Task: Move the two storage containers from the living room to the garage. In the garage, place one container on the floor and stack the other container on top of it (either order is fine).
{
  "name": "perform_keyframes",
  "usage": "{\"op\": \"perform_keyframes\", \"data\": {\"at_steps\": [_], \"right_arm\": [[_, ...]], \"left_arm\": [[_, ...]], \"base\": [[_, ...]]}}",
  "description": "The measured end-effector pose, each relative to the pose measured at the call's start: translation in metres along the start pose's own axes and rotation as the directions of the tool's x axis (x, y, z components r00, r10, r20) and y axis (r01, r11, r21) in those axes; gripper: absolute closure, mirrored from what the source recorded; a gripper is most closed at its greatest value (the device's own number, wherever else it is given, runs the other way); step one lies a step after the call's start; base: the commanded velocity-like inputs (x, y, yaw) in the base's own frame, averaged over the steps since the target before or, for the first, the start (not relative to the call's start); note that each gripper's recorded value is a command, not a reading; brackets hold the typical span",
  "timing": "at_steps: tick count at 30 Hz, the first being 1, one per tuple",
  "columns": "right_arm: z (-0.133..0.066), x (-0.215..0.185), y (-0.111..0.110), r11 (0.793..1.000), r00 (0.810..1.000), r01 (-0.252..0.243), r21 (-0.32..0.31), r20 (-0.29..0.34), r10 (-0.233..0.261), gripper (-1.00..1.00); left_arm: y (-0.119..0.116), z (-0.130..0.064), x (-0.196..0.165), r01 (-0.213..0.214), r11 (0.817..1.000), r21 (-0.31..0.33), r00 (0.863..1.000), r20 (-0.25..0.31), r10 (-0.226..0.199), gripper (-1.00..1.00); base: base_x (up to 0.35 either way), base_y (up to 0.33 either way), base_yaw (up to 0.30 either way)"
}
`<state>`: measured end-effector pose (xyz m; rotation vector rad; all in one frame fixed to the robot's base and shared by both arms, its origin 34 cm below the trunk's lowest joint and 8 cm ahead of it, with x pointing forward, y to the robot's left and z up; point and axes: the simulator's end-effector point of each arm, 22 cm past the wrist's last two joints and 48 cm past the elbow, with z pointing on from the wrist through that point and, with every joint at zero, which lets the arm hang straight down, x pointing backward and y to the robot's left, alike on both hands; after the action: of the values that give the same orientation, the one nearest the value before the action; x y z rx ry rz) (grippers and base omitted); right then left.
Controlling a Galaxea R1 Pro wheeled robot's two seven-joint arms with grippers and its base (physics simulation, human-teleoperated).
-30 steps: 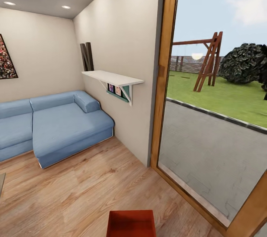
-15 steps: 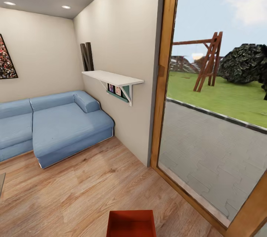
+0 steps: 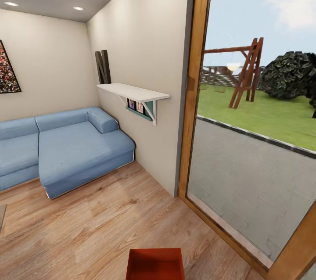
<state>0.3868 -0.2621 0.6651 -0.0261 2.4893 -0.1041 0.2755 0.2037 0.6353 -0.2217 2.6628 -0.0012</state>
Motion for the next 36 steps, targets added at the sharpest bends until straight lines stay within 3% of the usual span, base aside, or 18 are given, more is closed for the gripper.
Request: {"op": "perform_keyframes", "data": {"at_steps": [2, 3, 4, 5, 6, 7, 8, 9, 14, 19, 26, 28, 32, 36], "right_arm": [[0.004, -0.011, -0.001, 1.0, 1.0, -0.002, 0.003, 0.011, 0.002, -1.0], [0.015, -0.004, -0.003, 1.0, 0.979, 0.02, 0.008, -0.203, -0.018, -1.0], [0.028, -0.061, -0.005, 1.0, 0.98, 0.021, 0.015, -0.199, -0.017, -1.0], [0.035, -0.168, -0.009, 1.0, 1.0, 0.004, 0.025, -0.03, -0.003, -1.0], [0.03, -0.251, -0.013, 1.0, 0.997, -0.006, 0.03, 0.081, 0.004, -1.0], [0.031, -0.247, -0.013, 1.0, 1.0, -0.002, 0.031, 0.031, 0.001, -1.0], [0.031, -0.249, -0.013, 1.0, 1.0, -0.001, 0.031, 0.023, 0.0, -1.0], [0.031, -0.253, -0.014, 1.0, 1.0, 0.0, 0.031, 0.012, -0.001, -1.0], [0.03, -0.266, -0.016, 0.999, 1.0, 0.002, 0.034, -0.016, -0.001, -1.0], [0.03, -0.269, -0.02, 0.999, 1.0, -0.002, 0.037, -0.021, 0.003, -1.0], [0.031, -0.267, -0.017, 0.999, 1.0, -0.003, 0.032, -0.021, 0.004, -1.0], [0.033, -0.257, -0.013, 1.0, 0.999, 0.0, 0.026, -0.042, 0.001, -1.0], [0.035, -0.239, -0.01, 1.0, 0.997, 0.004, 0.015, -0.08, -0.003, -1.0], [0.036, -0.232, 0.006, 0.998, 0.995, 0.0, -0.057, -0.095, -0.006, -1.0]], "left_arm": [[-0.009, 0.001, -0.004, -0.001, 1.0, 0.012, 1.0, 0.002, 0.001, -1.0], [-0.018, 0.007, 0.006, -0.012, 1.0, 0.023, 0.988, -0.156, 0.015, -1.0], [-0.021, 0.008, -0.005, -0.024, 0.999, 0.028, 0.949, -0.314, 0.032, -1.0], [-0.025, 0.013, -0.065, -0.021, 0.999, 0.032, 0.957, -0.29, 0.029, -1.0], [-0.028, 0.012, -0.175, -0.008, 0.999, 0.033, 0.993, -0.114, 0.011, -1.0], [-0.032, -0.014, -0.303, 0.004, 0.999, 0.042, 0.996, 0.084, -0.008, -1.0], [-0.036, -0.025, -0.344, 0.006, 0.999, 0.048, 0.99, 0.144, -0.013, -1.0], [-0.036, -0.02, -0.324, 0.003, 0.999, 0.047, 0.996, 0.085, -0.007, -1.0], [-0.058, -0.028, -0.348, -0.008, 0.997, 0.08, 0.997, 0.078, 0.002, -1.0], [-0.086, -0.03, -0.346, -0.054, 0.993, 0.109, 0.996, 0.071, 0.046, -1.0], [-0.089, -0.025, -0.333, -0.065, 0.992, 0.111, 0.997, 0.043, 0.061, -1.0], [-0.09, -0.019, -0.316, -0.07, 0.991, 0.112, 0.998, 0.004, 0.07, -1.0], [-0.09, -0.017, -0.311, -0.071, 0.991, 0.113, 0.997, -0.007, 0.073, -1.0], [-0.09, -0.016, -0.31, -0.072, 0.991, 0.112, 0.997, -0.009, 0.073, -1.0]], "base": [[0.0, 0.0, 0.0], [0.0, 0.0, 0.0], [0.0, 0.0, 0.0], [0.0, 0.0, 0.0], [0.0, 0.0, 0.0], [0.0, 0.0, 0.0], [0.0, 0.0, 0.0], [0.0, 0.0, 0.0], [0.0, 0.0, 0.0], [0.0, 0.0, 0.0], [0.0, 0.0, 0.0], [0.0, 0.0, 0.0], [0.0, 0.0, 0.0], [0.0, 0.0, 0.0]]}}
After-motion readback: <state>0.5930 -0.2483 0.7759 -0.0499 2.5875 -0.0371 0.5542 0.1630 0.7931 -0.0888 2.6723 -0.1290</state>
